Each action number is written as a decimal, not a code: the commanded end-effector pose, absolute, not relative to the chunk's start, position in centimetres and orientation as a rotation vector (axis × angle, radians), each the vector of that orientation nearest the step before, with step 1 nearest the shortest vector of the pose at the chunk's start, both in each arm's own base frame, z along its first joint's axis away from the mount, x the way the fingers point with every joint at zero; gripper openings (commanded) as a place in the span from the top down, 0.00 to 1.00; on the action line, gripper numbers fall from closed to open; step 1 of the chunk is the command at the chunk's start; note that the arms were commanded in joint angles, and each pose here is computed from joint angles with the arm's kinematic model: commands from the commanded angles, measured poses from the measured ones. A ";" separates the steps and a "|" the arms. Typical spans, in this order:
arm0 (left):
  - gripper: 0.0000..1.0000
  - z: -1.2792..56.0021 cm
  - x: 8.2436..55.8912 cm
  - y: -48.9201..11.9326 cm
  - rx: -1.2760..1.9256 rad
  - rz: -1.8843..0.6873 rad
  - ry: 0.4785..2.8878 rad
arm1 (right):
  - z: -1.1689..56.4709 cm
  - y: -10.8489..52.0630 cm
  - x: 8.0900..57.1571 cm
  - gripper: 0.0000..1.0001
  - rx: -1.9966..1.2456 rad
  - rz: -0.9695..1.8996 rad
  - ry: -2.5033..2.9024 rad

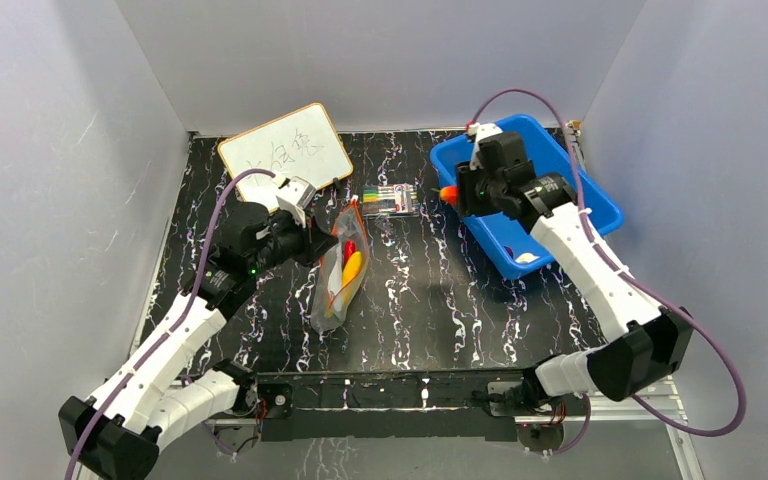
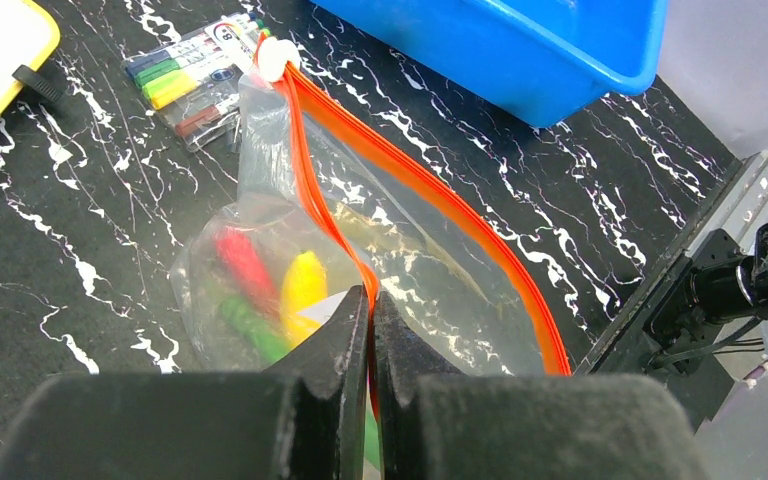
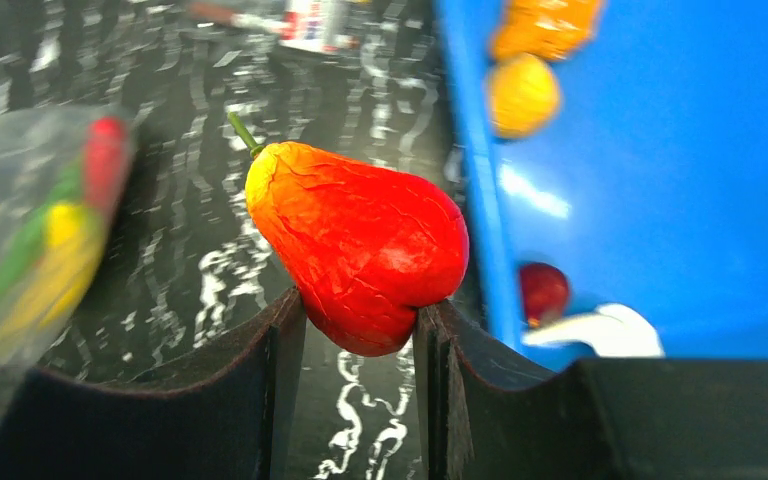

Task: Place the food in the zip-top bag and seal the zipper
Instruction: Place the fake fruit in the zipper food storage bag.

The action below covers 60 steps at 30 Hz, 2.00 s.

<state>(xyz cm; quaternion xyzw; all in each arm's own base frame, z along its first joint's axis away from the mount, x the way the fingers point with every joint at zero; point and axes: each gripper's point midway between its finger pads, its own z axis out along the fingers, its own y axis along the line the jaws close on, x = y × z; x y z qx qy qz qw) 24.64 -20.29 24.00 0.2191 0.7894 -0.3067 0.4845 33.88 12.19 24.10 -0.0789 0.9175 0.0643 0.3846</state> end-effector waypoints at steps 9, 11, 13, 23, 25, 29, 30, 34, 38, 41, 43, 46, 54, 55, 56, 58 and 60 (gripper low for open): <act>1.00 26.8 24.8 -20.8 0.560 -0.763 1.913 | 31.7 26.7 28.1 0.71 -0.688 0.627 1.908; 1.00 26.7 24.8 -20.5 0.558 -0.745 1.939 | 32.8 28.2 27.4 0.71 -0.718 0.686 1.847; 1.00 26.8 25.0 -20.1 0.539 -0.715 1.954 | 33.9 29.5 26.7 0.71 -0.750 0.745 1.792; 1.00 27.0 24.0 -20.7 0.542 -0.788 1.936 | 32.1 33.7 22.4 0.69 -1.005 0.996 1.647; 1.00 27.2 23.8 -20.9 0.553 -0.804 1.921 | 31.5 34.3 21.5 0.68 -1.056 1.056 1.631; 1.00 27.7 23.4 -21.1 0.567 -0.829 1.904 | 30.1 34.6 21.6 0.68 -1.065 1.065 1.636; 1.00 27.7 23.3 -21.1 0.567 -0.835 1.903 | 29.5 34.5 21.7 0.68 -1.074 1.055 1.643; 1.00 28.2 22.7 -21.4 0.591 -0.870 1.880 | 26.7 33.8 21.4 0.65 -1.174 0.989 1.691; 1.00 28.6 22.2 -21.6 0.603 -0.894 1.871 | 24.1 32.1 22.0 0.62 -1.283 0.840 1.757; 1.00 28.5 21.8 -21.8 0.633 -0.918 1.870 | 24.3 32.2 22.6 0.60 -1.305 0.802 1.784; 1.00 28.5 21.3 -22.1 0.662 -0.943 1.867 | 24.7 32.7 22.9 0.59 -1.284 0.820 1.797; 1.00 28.3 21.2 -22.3 0.664 -0.959 1.865 | 25.7 33.1 23.3 0.48 -1.234 0.835 1.798; 1.00 28.0 22.2 -21.9 0.642 -0.902 1.847 | 32.2 32.2 24.6 0.31 -1.020 0.795 1.753; 1.00 27.9 22.4 -21.8 0.643 -0.886 1.844 | 32.5 32.2 24.6 0.31 -0.987 0.804 1.762; 1.00 27.7 22.6 -21.6 0.640 -0.866 1.847 | 32.9 31.9 25.0 0.31 -0.934 0.796 1.774; 1.00 27.3 23.0 -21.1 0.632 -0.820 1.856 | 33.5 31.6 25.6 0.31 -0.809 0.803 1.808; 1.00 27.0 23.4 -20.6 0.634 -0.772 1.856 | 34.0 31.2 26.2 0.31 -0.656 0.817 1.860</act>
